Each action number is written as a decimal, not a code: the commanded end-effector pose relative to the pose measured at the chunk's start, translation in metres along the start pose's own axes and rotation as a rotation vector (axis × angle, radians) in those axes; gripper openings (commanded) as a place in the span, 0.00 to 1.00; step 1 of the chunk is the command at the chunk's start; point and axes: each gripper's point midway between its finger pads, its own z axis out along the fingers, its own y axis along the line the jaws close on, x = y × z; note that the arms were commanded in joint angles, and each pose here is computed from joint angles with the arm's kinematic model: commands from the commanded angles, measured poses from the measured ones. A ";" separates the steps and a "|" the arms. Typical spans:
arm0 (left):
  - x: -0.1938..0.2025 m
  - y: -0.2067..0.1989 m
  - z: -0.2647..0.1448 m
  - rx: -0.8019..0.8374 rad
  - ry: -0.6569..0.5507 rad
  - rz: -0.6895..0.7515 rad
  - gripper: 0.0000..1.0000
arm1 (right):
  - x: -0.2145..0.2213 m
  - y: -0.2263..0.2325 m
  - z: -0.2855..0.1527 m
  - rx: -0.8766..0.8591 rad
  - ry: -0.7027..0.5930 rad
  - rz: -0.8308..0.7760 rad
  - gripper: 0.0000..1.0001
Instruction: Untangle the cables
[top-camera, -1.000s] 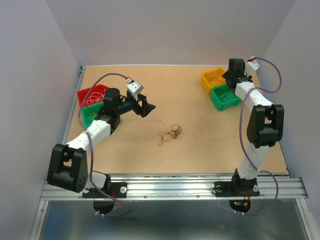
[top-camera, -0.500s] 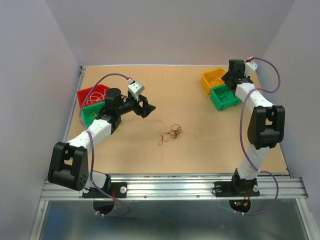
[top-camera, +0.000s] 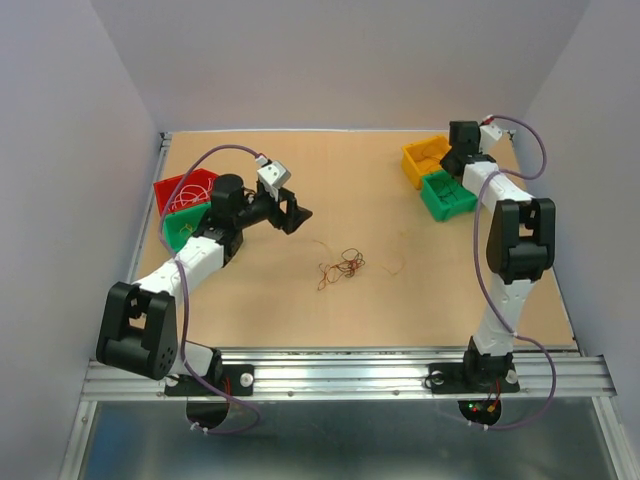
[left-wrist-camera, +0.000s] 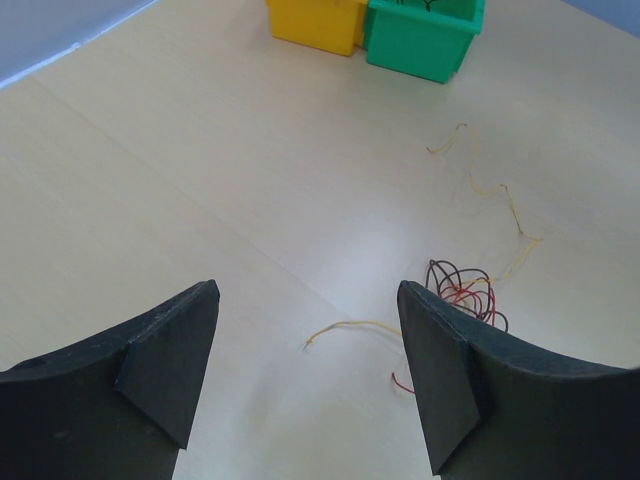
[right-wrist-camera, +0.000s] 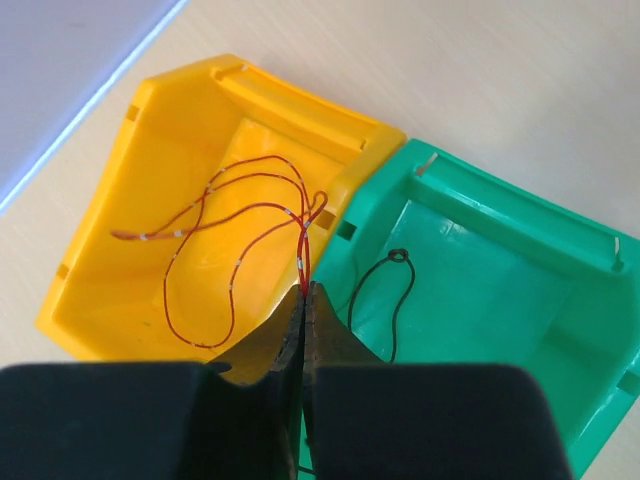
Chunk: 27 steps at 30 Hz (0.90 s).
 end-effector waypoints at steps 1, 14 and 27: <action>-0.020 0.003 0.006 0.008 -0.036 0.045 0.83 | -0.030 0.026 -0.004 -0.053 -0.065 0.020 0.01; -0.018 0.003 0.009 0.009 -0.023 0.046 0.83 | -0.024 0.066 0.009 -0.185 -0.012 0.011 0.00; -0.016 0.002 0.010 0.011 -0.013 0.046 0.83 | 0.010 0.088 0.047 -0.200 0.067 0.081 0.01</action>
